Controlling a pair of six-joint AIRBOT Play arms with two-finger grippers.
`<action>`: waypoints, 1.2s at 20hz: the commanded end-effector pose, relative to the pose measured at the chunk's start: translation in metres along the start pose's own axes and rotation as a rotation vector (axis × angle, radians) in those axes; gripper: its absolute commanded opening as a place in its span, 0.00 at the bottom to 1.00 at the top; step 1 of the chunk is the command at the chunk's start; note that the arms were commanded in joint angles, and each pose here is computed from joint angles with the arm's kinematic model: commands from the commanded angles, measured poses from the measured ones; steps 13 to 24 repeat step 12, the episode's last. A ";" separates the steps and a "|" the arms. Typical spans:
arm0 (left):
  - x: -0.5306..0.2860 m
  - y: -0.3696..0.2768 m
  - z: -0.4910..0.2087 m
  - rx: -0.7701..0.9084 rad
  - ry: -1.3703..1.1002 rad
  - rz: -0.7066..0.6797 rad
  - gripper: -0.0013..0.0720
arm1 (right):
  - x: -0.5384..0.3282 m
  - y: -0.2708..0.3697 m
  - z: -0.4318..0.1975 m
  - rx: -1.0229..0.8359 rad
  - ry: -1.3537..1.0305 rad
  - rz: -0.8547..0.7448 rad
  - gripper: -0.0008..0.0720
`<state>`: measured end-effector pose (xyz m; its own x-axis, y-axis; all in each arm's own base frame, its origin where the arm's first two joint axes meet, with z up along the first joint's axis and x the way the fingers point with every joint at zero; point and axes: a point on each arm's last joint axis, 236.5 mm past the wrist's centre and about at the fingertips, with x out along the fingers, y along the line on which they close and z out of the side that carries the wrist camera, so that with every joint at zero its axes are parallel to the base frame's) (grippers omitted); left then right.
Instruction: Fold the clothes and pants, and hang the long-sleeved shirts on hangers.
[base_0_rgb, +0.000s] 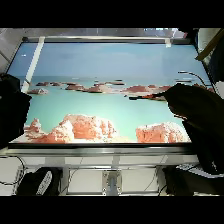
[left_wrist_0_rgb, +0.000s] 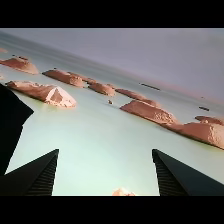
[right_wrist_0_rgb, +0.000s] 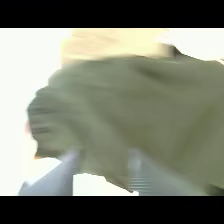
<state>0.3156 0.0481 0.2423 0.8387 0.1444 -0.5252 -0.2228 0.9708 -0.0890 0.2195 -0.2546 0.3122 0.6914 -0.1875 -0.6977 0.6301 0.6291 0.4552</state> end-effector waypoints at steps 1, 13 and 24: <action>-0.001 0.003 -0.013 0.000 0.056 0.011 0.91 | -0.035 0.138 -0.023 -0.264 0.002 0.506 0.01; -0.001 0.003 -0.016 0.000 0.066 0.013 0.91 | -0.035 0.240 -0.125 -0.633 0.227 0.701 0.01; -0.001 0.003 -0.016 0.000 0.066 0.013 0.91 | -0.035 0.240 -0.125 -0.633 0.227 0.701 0.01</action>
